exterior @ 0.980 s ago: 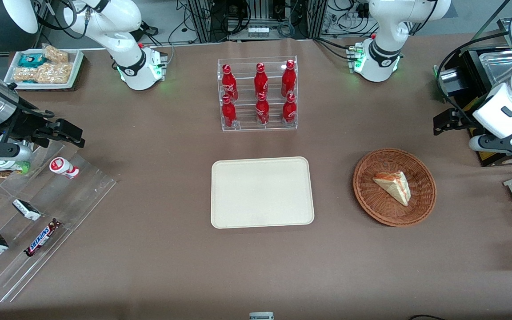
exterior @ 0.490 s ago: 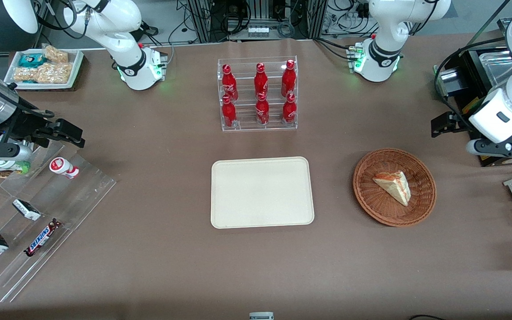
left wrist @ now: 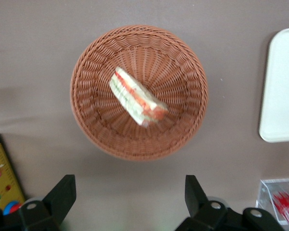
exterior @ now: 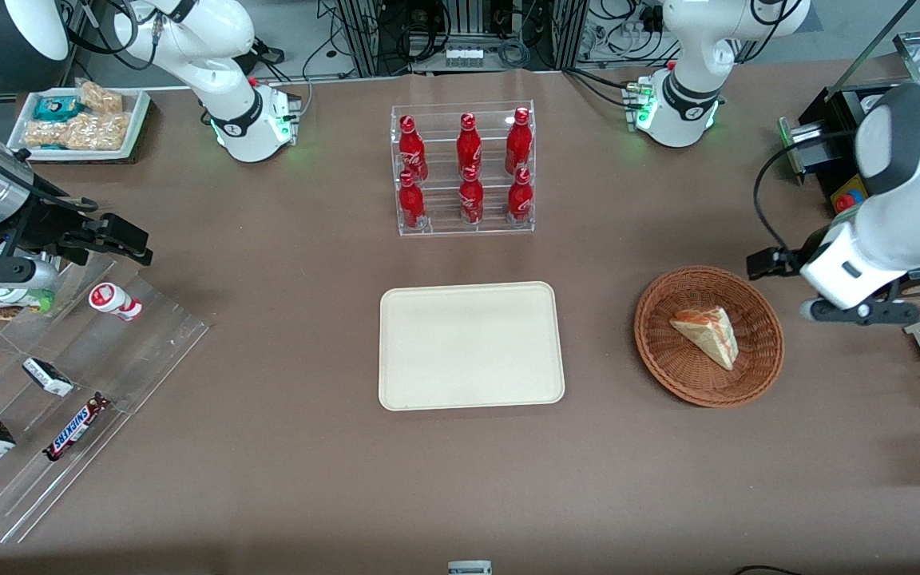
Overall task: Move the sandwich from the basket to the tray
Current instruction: 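Lower the open left gripper onto the wrapped sandwich and close it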
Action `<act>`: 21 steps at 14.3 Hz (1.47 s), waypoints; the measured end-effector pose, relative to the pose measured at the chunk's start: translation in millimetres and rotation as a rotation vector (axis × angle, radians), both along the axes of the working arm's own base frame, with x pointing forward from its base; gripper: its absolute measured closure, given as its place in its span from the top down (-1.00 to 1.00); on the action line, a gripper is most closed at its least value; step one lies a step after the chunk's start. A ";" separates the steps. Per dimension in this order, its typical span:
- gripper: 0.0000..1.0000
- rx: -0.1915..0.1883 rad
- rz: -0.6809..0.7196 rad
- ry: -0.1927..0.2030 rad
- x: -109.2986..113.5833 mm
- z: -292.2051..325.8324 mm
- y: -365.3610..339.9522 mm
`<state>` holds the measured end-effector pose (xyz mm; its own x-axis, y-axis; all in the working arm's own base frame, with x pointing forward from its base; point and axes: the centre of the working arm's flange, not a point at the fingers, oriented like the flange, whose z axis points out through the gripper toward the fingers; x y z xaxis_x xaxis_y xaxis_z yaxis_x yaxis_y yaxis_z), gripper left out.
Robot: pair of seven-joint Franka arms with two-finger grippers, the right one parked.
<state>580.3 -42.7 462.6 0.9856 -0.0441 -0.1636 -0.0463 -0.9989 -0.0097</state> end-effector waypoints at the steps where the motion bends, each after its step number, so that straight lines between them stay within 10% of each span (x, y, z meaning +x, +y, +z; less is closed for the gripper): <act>1: 1.00 0.001 0.014 -0.012 -1.7 -20.8 0.3; 6: 1.00 0.024 0.139 -0.116 -22.5 -110.7 3.2; 13: 1.00 0.040 0.923 -0.240 -32.2 -162.5 -1.9; 18: 0.92 0.081 1.063 -0.192 -33.9 -208.1 -3.1; 21: 0.34 0.083 1.066 -0.188 -32.3 -209.9 -3.7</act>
